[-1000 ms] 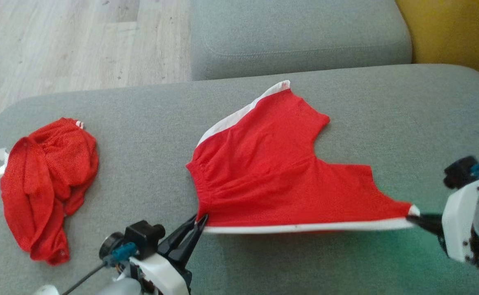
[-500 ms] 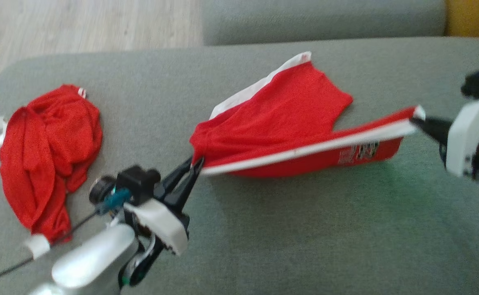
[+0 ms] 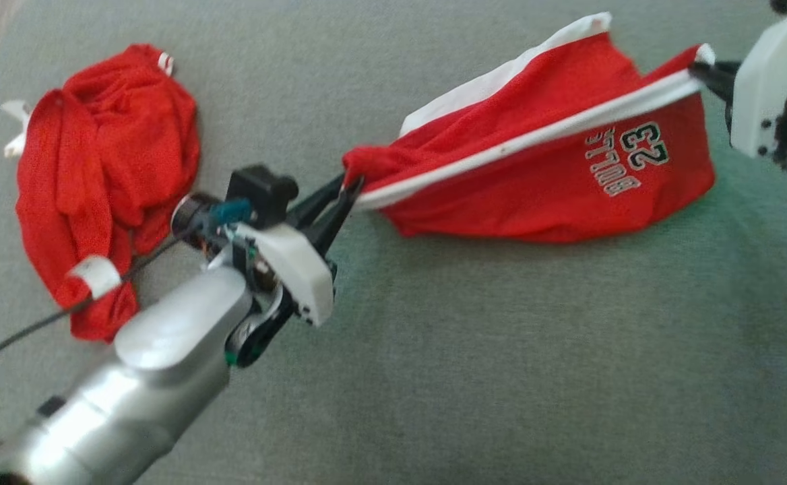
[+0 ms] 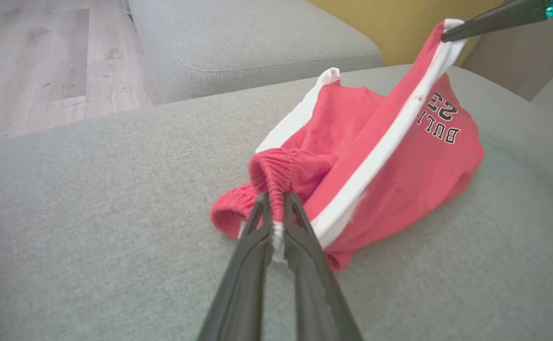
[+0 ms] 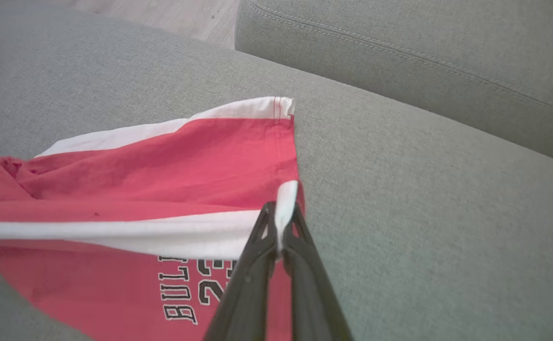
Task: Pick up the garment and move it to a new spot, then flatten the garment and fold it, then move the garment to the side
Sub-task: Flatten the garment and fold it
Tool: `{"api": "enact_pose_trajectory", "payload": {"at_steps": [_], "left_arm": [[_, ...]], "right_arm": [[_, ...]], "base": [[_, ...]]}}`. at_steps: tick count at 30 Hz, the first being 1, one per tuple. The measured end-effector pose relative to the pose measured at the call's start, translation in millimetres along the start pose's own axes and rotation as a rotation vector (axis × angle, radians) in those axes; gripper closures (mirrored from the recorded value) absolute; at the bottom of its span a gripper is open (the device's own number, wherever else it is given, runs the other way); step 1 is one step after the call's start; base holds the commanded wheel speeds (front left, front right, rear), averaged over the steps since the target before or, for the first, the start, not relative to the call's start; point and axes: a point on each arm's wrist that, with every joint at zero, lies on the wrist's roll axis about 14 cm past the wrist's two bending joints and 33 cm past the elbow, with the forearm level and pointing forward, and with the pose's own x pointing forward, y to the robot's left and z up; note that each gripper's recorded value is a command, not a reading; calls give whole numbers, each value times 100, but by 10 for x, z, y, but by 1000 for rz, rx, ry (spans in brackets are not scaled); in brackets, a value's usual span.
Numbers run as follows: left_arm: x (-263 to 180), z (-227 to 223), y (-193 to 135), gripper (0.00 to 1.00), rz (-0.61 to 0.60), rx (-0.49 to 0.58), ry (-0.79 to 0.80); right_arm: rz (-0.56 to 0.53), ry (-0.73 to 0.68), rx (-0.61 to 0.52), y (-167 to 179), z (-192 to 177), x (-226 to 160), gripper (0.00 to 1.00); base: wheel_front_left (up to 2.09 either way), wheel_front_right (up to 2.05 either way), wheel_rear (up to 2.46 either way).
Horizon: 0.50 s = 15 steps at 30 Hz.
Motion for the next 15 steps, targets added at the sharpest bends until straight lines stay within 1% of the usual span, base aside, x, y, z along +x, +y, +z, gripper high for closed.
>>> {"api": "enact_pose_trajectory", "payload": {"at_steps": [5,9,15], "left_arm": [[128,-7,149,100,22,-11,18],[220,-58,270,100,42,-19,44],[391,-63,391,100,56,-25,60]], "right_arm": [[2,25,-17,12,93,301,100],[15,14,-42,64,187,514,100],[14,-4,-53,29,286,772,100]], "base": [[0,0,0],[0,0,0],[0,0,0]]}}
